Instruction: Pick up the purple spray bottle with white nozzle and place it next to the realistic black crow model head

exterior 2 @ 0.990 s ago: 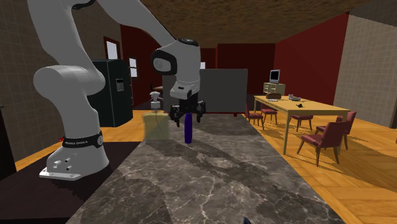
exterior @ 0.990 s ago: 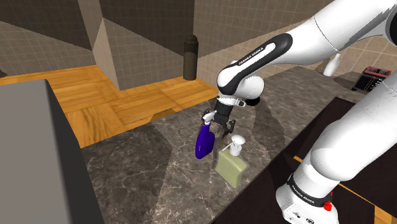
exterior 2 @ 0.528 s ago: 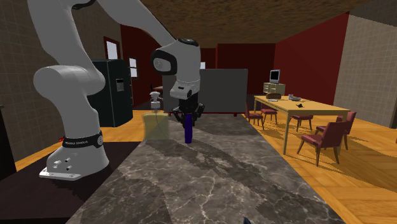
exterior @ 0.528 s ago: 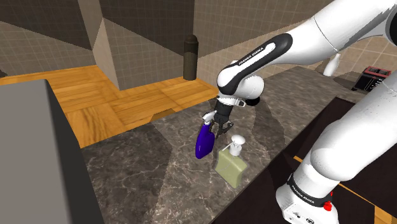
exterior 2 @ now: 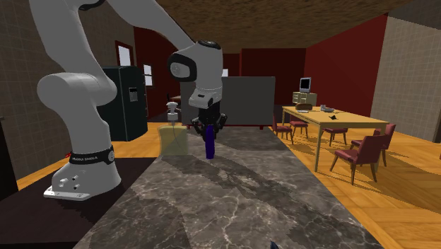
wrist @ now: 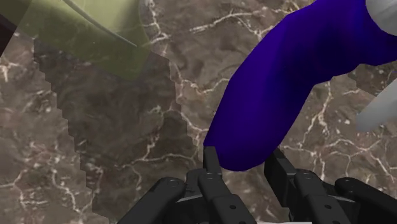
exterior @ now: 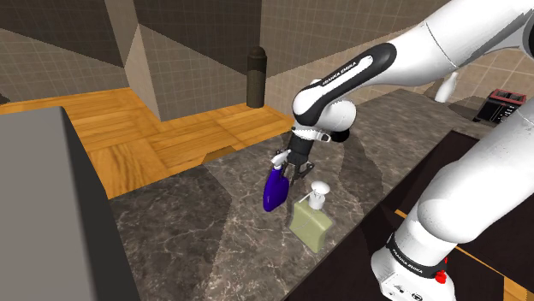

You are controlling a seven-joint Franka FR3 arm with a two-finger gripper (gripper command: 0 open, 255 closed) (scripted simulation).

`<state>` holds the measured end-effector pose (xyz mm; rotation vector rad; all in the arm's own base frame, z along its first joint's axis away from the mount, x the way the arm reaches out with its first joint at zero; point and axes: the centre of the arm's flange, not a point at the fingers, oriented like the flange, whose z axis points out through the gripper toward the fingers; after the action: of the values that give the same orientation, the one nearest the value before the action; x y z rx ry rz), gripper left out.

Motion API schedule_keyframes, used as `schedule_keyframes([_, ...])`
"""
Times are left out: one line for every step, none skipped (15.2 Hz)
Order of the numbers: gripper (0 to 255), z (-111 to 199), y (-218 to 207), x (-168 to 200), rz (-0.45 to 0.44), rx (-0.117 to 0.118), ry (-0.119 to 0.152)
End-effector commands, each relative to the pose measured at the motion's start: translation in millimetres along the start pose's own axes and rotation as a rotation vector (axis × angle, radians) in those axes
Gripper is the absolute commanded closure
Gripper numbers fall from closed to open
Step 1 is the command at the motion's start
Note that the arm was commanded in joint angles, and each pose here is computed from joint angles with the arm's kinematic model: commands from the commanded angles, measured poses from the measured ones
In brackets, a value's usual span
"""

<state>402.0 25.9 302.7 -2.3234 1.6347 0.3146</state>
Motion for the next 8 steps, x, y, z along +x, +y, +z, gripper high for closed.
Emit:
schedule_keyframes([255,-8.8,-1.0,-3.5,0.000,0.000,0.000])
schedule_keyframes([255,-13.8,-1.5,-5.3,0.000,0.000,0.000])
schedule_keyframes([255,-18.7,-2.1,-7.1,0.000,0.000,0.000])
schedule_keyframes([255,-23.7,-2.6,-8.8,0.000,0.000,0.000])
schedule_keyframes([255,-28.6,-3.2,-10.6,0.000,0.000,0.000])
schedule_keyframes([255,-33.6,-3.7,-12.4,0.000,0.000,0.000])
schedule_keyframes([255,-38.5,-4.3,-14.2,0.000,0.000,0.000])
schedule_keyframes([255,-43.5,-4.8,-15.9,0.000,0.000,0.000])
